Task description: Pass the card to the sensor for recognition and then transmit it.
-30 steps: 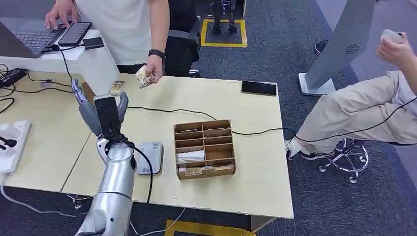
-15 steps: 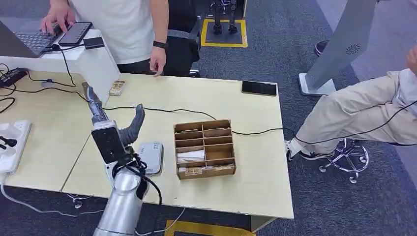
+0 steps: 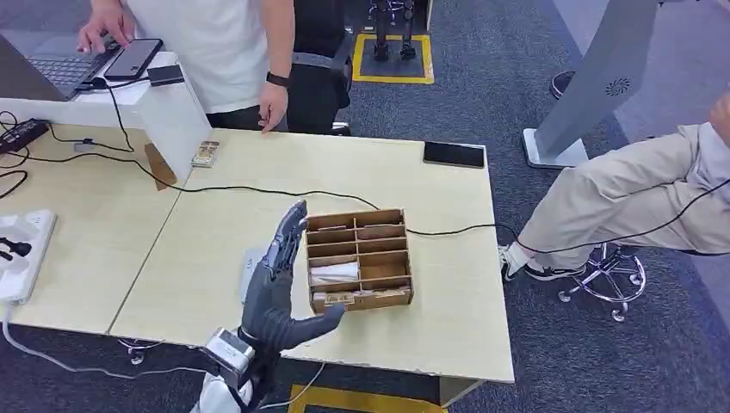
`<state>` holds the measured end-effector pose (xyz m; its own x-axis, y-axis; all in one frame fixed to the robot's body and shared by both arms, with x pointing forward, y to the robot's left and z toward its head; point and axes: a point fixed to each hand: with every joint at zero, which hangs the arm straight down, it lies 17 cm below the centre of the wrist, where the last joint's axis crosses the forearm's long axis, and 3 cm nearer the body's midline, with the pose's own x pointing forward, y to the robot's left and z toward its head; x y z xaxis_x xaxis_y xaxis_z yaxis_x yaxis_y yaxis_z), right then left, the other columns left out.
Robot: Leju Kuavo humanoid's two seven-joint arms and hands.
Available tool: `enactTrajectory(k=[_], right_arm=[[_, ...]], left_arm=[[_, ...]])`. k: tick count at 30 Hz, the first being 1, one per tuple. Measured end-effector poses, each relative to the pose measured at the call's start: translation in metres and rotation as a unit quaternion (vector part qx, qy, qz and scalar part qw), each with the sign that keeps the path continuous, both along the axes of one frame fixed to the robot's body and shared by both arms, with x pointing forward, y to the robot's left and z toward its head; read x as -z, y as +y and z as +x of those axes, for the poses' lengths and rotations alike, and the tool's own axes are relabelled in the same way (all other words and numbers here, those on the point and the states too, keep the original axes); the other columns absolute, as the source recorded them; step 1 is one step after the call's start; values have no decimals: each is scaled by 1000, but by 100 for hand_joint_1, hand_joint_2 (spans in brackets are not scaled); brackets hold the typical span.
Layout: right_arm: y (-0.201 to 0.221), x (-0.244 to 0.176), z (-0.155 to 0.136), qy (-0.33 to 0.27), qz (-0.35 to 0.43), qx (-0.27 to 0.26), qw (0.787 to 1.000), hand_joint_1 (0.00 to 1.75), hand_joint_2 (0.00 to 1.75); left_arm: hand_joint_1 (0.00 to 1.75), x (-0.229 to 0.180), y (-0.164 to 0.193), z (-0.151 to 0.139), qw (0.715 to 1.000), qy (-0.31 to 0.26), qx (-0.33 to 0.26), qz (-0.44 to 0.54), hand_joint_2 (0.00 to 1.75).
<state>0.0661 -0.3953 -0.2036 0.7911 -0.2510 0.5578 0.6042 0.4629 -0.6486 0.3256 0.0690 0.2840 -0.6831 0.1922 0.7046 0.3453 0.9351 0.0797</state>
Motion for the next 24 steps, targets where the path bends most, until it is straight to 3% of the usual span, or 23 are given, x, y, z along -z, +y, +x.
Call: enactTrajectory(k=[5,24], right_arm=[[-1,-1,3,-1,-1,-3,1000,0,175],[-2,-1,5,2,-1,-19,1000,0,175]], left_arm=[[0,9,-18,-15,998,-29,14,60,175],[0,77,-42,-3,940,-87,-101,315,175]])
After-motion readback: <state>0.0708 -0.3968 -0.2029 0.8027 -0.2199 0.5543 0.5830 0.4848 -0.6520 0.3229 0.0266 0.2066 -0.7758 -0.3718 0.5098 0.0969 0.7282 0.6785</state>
